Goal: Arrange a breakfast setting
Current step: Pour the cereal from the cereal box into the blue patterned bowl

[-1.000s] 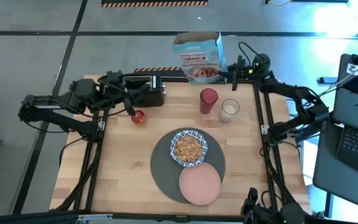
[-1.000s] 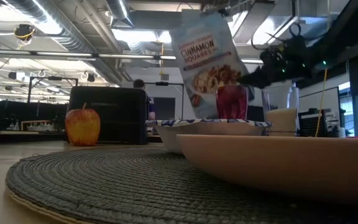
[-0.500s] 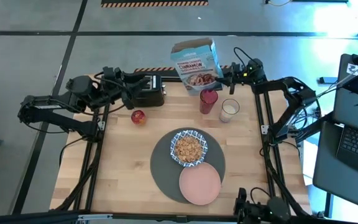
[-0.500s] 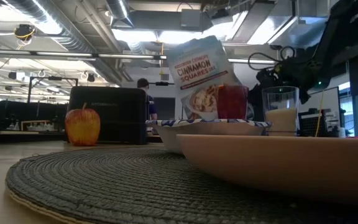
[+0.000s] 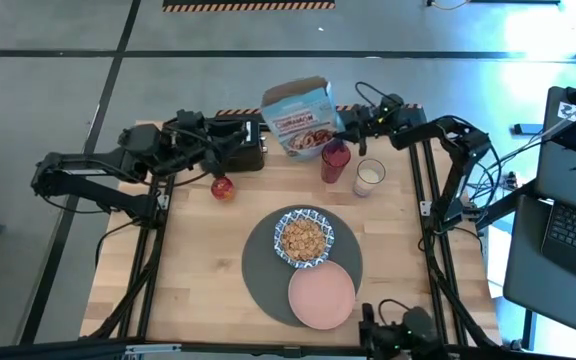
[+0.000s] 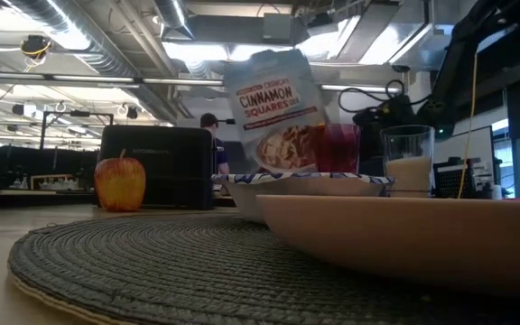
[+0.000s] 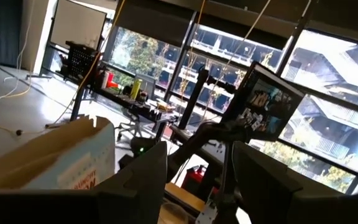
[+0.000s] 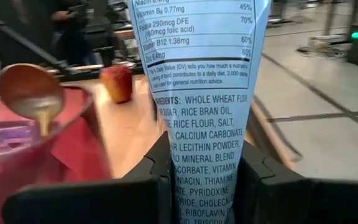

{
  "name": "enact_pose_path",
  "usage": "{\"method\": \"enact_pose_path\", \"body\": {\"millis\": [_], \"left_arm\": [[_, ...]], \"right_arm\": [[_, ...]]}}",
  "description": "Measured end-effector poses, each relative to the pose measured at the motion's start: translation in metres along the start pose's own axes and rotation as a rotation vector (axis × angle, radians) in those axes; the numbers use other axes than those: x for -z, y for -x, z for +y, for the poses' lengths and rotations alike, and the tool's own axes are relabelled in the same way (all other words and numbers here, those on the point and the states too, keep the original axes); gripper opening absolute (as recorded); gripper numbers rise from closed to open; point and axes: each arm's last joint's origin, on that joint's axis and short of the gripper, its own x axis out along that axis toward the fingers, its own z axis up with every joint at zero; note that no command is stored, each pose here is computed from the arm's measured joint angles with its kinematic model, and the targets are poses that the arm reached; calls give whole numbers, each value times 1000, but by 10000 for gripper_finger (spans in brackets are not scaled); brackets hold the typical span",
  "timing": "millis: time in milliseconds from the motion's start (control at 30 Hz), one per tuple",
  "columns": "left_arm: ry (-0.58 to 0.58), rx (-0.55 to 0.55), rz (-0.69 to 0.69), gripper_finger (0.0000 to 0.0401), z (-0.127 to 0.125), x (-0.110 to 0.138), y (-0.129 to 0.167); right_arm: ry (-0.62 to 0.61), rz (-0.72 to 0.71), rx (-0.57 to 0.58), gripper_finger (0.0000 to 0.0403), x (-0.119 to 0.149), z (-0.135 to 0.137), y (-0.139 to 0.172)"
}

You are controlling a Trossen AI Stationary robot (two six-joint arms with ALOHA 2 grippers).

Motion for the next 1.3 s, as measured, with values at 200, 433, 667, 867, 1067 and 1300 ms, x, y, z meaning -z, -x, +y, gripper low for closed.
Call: {"method": "enact_pose_path", "body": {"millis": [200, 433, 667, 867, 1067, 1300], "left_arm": [[7, 3, -10, 174, -3, 6, -10], [29, 7, -3, 174, -4, 10, -14], [37, 15, -16, 174, -5, 8, -14], [42, 36, -19, 174, -6, 7, -13], [42, 43, -17, 174, -6, 7, -13], [39, 43, -17, 174, -6, 7, -13]], "right_arm": [[21, 57, -39, 76, 10, 10, -19], [39, 193, 37, 76, 27, 13, -19], [70, 221, 102, 82, 27, 10, -16], [59, 224, 102, 135, 28, 10, -16], [51, 211, 75, 176, 28, 11, -16], [88, 175, 54, 181, 14, 12, -15]]}}
